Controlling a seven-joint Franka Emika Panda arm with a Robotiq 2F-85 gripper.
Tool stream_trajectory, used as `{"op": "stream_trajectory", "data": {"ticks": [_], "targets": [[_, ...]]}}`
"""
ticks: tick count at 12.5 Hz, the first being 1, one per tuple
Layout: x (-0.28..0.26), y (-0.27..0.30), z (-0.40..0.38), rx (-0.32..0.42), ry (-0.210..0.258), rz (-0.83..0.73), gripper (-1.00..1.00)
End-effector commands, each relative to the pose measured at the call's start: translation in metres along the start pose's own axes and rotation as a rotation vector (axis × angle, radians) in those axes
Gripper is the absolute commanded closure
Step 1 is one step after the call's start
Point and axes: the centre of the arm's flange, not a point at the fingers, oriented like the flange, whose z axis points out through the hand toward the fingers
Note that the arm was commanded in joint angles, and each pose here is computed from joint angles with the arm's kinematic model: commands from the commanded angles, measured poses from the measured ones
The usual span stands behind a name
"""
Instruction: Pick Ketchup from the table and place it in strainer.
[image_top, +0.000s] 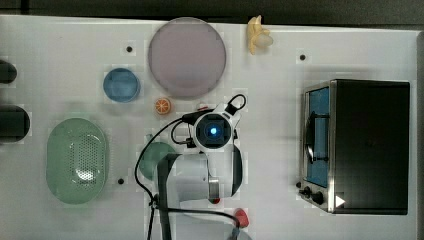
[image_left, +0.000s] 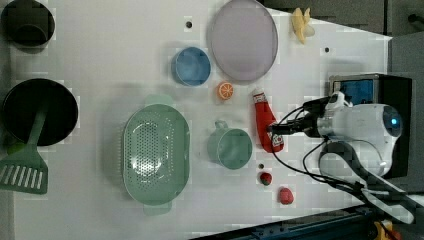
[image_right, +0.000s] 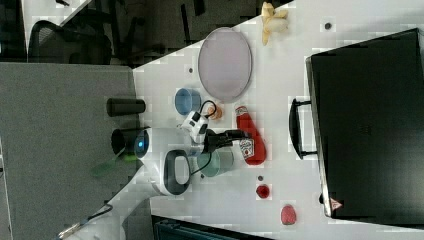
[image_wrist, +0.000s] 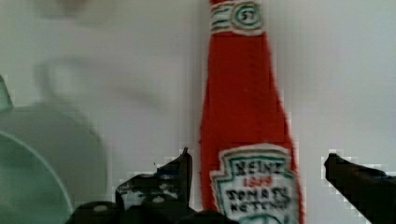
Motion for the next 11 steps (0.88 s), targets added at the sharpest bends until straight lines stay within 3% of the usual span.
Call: {"op": "stream_trajectory", "data": {"ticks": [1,4,5,8,11], "targets": [[0.002,0.003,0.006,-0.001,0.011,-0.035,-1.00],[0.004,0.000,0.020,0.008,0.000,-0.037,-1.00],[0.004,0.000,0.024,0.011,-0.006,-0.036,-0.92],[0.006,0.002,0.028,0.011,0.013,-0.032,-0.25],[0.013,0.005,0.012,0.000,0.046,-0.030,-0.25]]}}
